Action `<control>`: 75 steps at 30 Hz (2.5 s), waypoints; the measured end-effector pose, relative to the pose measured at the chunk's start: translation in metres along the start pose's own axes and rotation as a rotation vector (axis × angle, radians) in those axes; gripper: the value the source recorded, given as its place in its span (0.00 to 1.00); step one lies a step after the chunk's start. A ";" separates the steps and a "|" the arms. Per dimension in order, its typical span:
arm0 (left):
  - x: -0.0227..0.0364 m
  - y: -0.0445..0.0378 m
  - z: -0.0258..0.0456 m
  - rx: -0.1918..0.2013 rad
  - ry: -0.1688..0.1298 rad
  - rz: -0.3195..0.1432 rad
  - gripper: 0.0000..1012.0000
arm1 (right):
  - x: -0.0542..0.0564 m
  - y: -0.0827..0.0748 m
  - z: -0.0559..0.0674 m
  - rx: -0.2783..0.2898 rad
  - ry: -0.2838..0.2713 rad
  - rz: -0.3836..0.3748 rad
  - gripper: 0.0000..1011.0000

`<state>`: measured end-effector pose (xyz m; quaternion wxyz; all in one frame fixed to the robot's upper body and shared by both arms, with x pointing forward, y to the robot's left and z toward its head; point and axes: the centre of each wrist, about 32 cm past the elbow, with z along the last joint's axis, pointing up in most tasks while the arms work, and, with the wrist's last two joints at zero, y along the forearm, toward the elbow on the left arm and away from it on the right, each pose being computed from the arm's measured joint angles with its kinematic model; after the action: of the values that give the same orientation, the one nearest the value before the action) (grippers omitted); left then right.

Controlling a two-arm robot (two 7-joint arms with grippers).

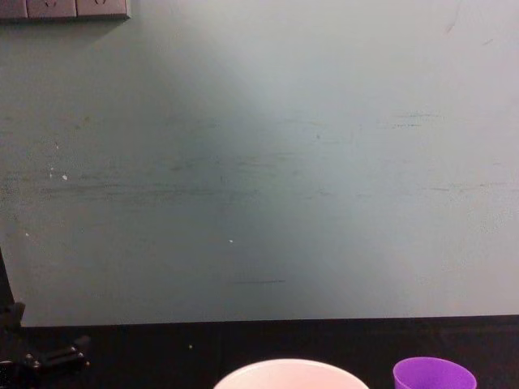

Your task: Pick up the cup and pour the mung beans from the cup into the bowl.

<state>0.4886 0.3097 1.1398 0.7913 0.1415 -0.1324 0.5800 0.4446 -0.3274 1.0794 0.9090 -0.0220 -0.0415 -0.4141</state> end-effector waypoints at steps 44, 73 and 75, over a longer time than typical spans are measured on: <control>0.0000 0.0000 0.0000 0.000 0.000 0.000 0.99 | 0.004 0.067 0.010 -0.012 0.018 0.012 0.92; 0.0000 0.0000 0.0000 0.000 0.000 0.000 0.99 | 0.028 0.049 0.078 0.051 -0.013 -0.054 0.73; 0.0000 0.0000 0.0000 0.000 0.000 0.000 0.99 | 0.030 0.049 0.092 0.041 -0.019 -0.064 0.73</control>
<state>0.4886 0.3097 1.1398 0.7913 0.1415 -0.1324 0.5799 0.4960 -0.3111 1.1734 0.8951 -0.0057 -0.0592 -0.4420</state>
